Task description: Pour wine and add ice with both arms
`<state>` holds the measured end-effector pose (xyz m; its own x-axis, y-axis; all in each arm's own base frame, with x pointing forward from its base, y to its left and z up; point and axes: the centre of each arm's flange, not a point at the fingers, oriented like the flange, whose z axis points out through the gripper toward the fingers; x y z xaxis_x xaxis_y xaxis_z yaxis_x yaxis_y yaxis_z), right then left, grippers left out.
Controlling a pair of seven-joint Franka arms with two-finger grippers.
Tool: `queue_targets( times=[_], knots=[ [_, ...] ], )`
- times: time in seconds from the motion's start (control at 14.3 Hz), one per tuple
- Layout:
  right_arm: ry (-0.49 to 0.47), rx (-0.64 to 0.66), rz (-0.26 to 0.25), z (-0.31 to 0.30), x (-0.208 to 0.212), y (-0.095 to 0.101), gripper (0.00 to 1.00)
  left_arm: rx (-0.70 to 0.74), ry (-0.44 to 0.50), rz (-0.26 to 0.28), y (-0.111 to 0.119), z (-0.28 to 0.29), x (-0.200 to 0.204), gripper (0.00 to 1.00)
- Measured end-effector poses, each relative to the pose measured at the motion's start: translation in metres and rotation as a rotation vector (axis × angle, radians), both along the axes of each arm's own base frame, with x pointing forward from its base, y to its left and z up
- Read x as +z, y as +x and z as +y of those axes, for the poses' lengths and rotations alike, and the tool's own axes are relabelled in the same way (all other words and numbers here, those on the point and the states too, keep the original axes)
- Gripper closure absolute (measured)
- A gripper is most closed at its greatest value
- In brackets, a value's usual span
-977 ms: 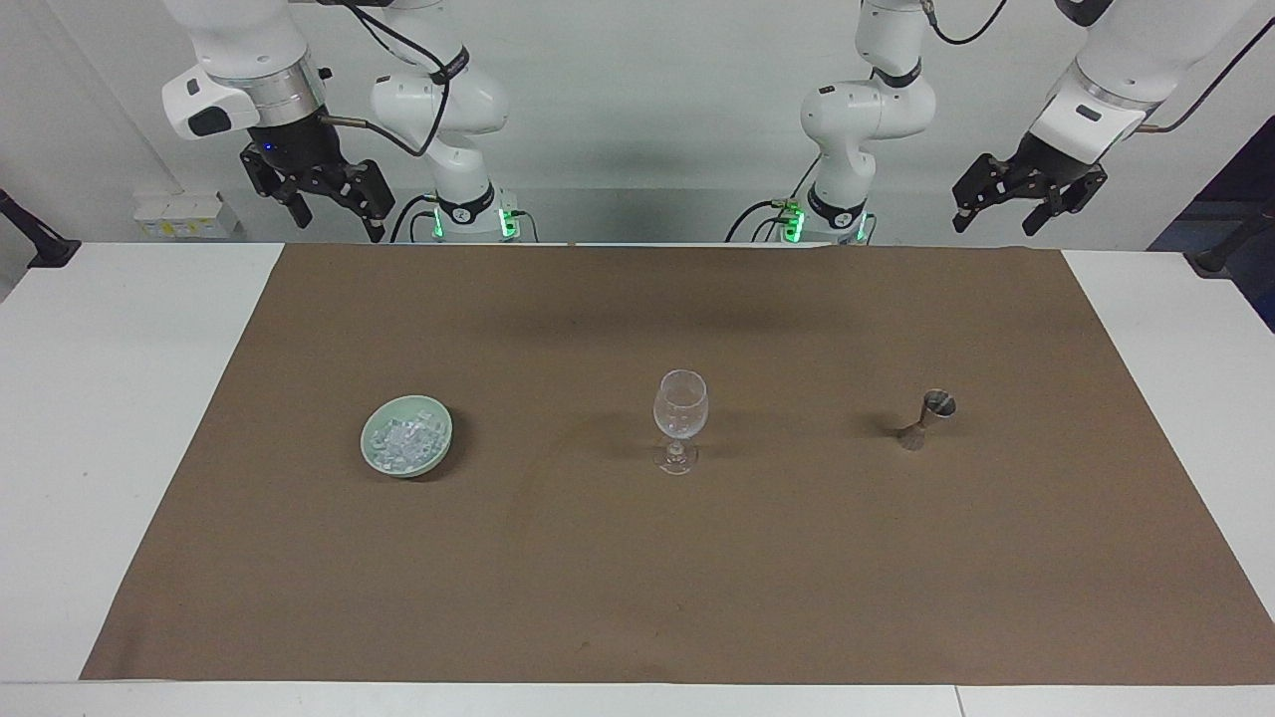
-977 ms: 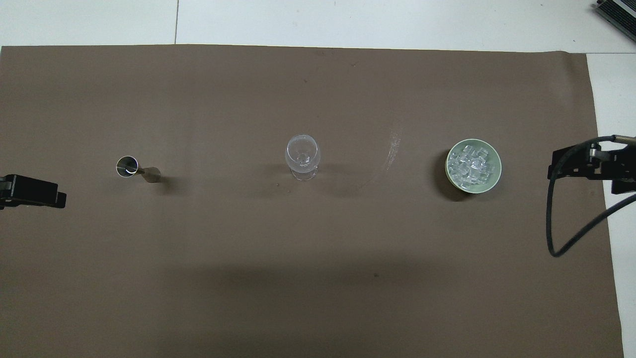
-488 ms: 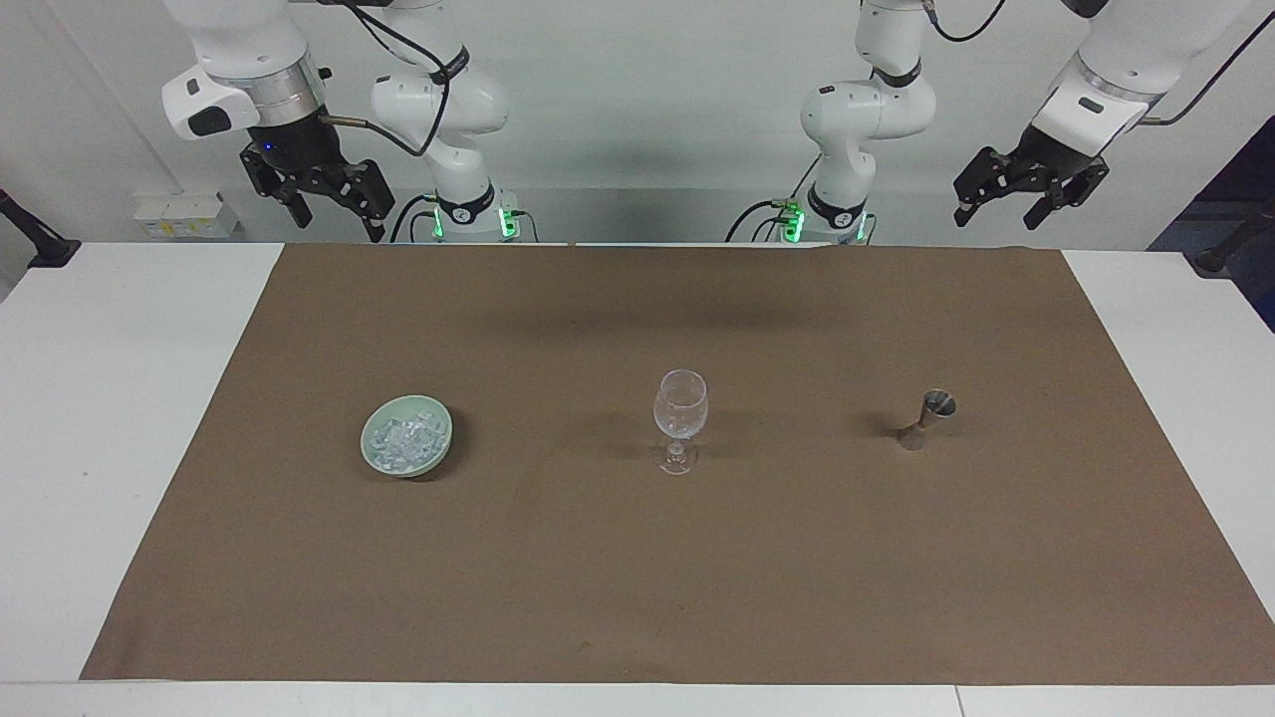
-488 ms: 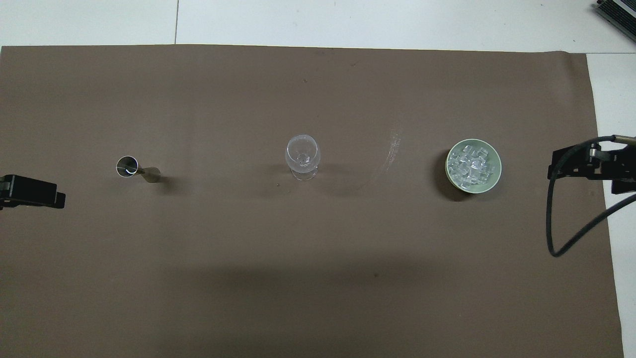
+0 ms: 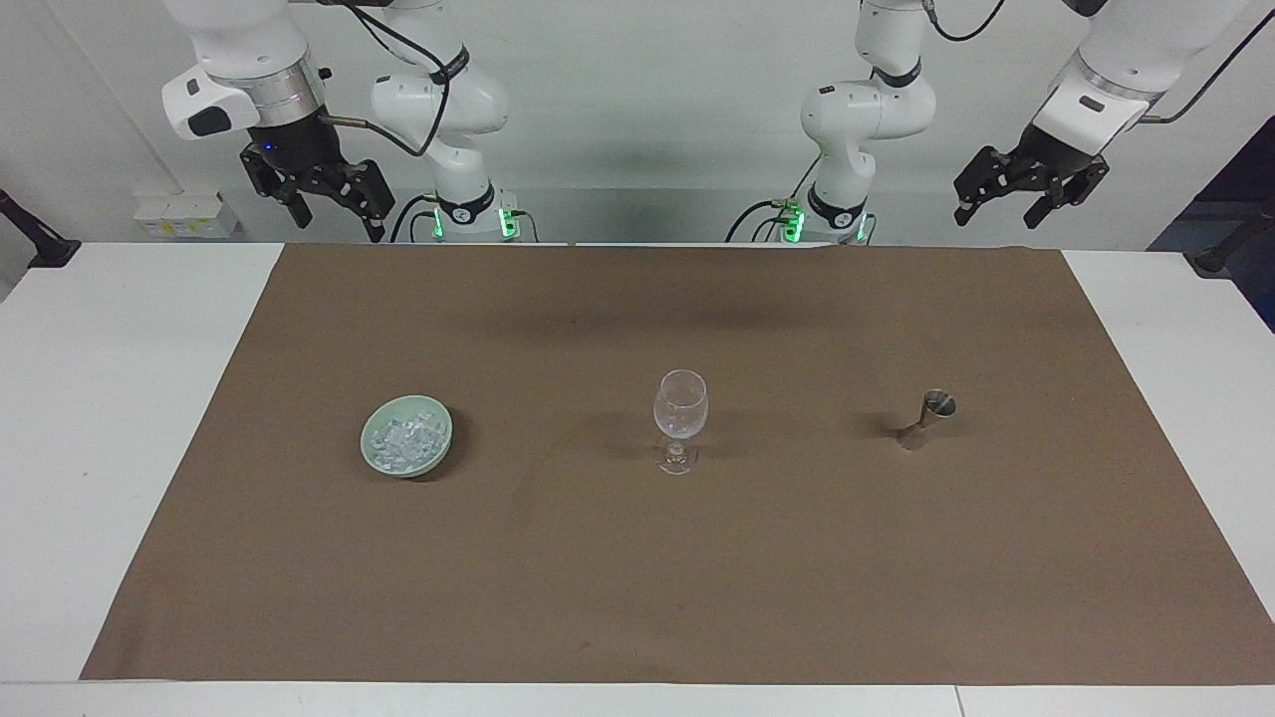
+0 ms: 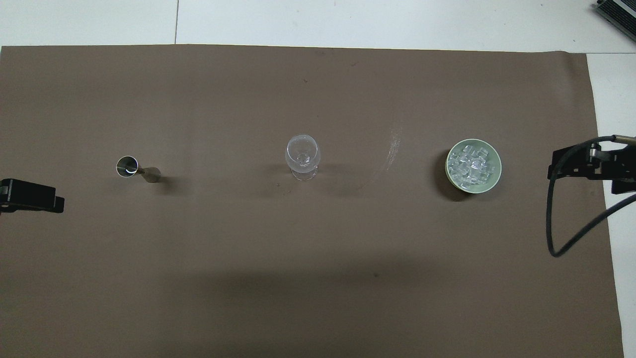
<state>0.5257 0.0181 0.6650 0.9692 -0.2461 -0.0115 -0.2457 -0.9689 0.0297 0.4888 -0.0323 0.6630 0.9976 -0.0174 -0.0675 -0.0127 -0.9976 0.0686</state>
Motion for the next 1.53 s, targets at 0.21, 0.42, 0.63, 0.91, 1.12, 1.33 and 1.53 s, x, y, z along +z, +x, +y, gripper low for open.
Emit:
queue_targets(
  times=[0.21,0.42,0.63,0.91,1.12,1.33,1.53],
  knots=[
    [0.0,0.0,0.0,0.0,0.0,0.0,0.0,0.004,0.002,0.007,-0.001,-0.003,-0.001,0.0],
    [0.0,0.0,0.0,0.0,0.0,0.0,0.0,0.059,0.01,0.023,-0.005,-0.008,-0.003,0.0],
    [0.0,0.0,0.0,0.0,0.0,0.0,0.0,0.202,0.024,0.037,-0.007,-0.021,-0.004,0.0],
    [0.0,0.0,0.0,0.0,0.0,0.0,0.0,0.392,0.032,0.08,-0.011,-0.053,-0.015,0.0],
    [0.0,0.0,0.0,0.0,0.0,0.0,0.0,0.431,0.02,0.101,-0.01,-0.047,-0.021,0.0],
    [0.0,0.0,0.0,0.0,0.0,0.0,0.0,0.509,0.018,0.111,-0.008,-0.046,-0.027,0.0],
    [0.0,0.0,0.0,0.0,0.0,0.0,0.0,0.619,0.015,0.094,-0.004,-0.047,-0.026,0.0]
  ],
)
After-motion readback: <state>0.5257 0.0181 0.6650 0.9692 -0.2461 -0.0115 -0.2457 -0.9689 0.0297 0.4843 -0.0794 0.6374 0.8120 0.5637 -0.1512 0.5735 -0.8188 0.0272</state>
